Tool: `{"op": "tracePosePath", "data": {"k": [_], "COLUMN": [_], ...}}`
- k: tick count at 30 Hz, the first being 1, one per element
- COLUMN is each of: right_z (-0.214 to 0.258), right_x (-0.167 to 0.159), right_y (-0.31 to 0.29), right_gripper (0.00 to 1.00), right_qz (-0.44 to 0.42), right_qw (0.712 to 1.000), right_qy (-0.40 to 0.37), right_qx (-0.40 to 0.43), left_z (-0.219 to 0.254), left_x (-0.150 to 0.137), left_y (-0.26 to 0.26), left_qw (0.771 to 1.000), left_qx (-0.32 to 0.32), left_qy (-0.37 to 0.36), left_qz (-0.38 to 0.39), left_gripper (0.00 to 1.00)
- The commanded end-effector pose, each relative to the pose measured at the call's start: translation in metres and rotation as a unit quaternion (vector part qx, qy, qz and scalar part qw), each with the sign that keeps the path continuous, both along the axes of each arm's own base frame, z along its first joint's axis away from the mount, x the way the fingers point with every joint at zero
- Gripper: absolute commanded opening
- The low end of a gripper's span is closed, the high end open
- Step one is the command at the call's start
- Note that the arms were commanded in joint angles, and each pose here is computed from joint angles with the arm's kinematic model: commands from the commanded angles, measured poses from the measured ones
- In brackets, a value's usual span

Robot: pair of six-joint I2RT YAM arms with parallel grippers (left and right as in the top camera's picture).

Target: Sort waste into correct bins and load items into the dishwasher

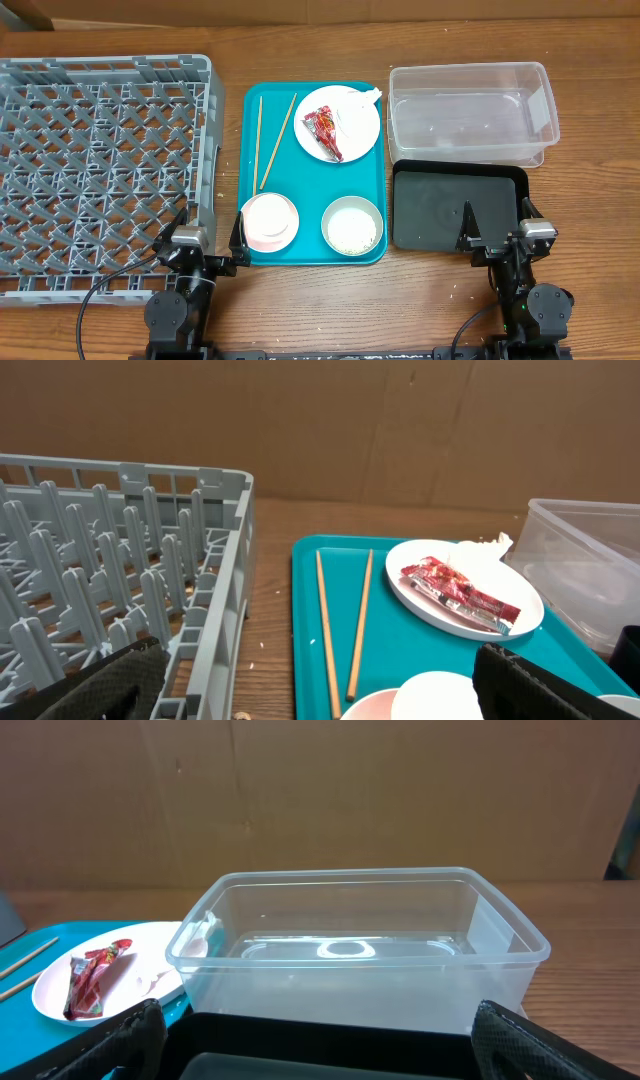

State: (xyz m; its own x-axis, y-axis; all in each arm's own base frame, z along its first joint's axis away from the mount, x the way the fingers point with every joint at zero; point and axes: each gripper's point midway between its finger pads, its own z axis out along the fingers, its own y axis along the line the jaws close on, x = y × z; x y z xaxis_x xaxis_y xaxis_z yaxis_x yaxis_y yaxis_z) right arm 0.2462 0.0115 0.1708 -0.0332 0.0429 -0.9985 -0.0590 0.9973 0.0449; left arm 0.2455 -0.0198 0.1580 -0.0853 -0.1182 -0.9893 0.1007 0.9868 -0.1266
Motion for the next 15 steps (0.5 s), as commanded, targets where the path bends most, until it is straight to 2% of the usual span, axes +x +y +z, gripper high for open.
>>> {"op": "tracePosePath", "data": {"k": [1,12,15], "right_z": [-0.002,0.0,-0.001], "right_x": [0.0,0.0,0.0], "right_y": [0.001,0.001,0.001], "right_gripper": [1.0,1.0,1.0], "right_qz": [0.002,0.002,0.003], "right_qw": [1.0,1.0,1.0], "right_qy": [-0.002,-0.005,-0.003], "right_qx": [-0.002,-0.002,-0.002], "left_z": [-0.002,-0.002,-0.001], "left_x": [0.0,0.0,0.001], "left_y": [0.0,0.001,0.019], "left_qw": [1.0,1.0,0.998], "left_qx": [0.009,0.01,0.043], "left_qy": [0.001,0.001,-0.002], "left_qz": [0.0,0.001,0.05], "left_gripper": [1.0,1.0,1.0]}}
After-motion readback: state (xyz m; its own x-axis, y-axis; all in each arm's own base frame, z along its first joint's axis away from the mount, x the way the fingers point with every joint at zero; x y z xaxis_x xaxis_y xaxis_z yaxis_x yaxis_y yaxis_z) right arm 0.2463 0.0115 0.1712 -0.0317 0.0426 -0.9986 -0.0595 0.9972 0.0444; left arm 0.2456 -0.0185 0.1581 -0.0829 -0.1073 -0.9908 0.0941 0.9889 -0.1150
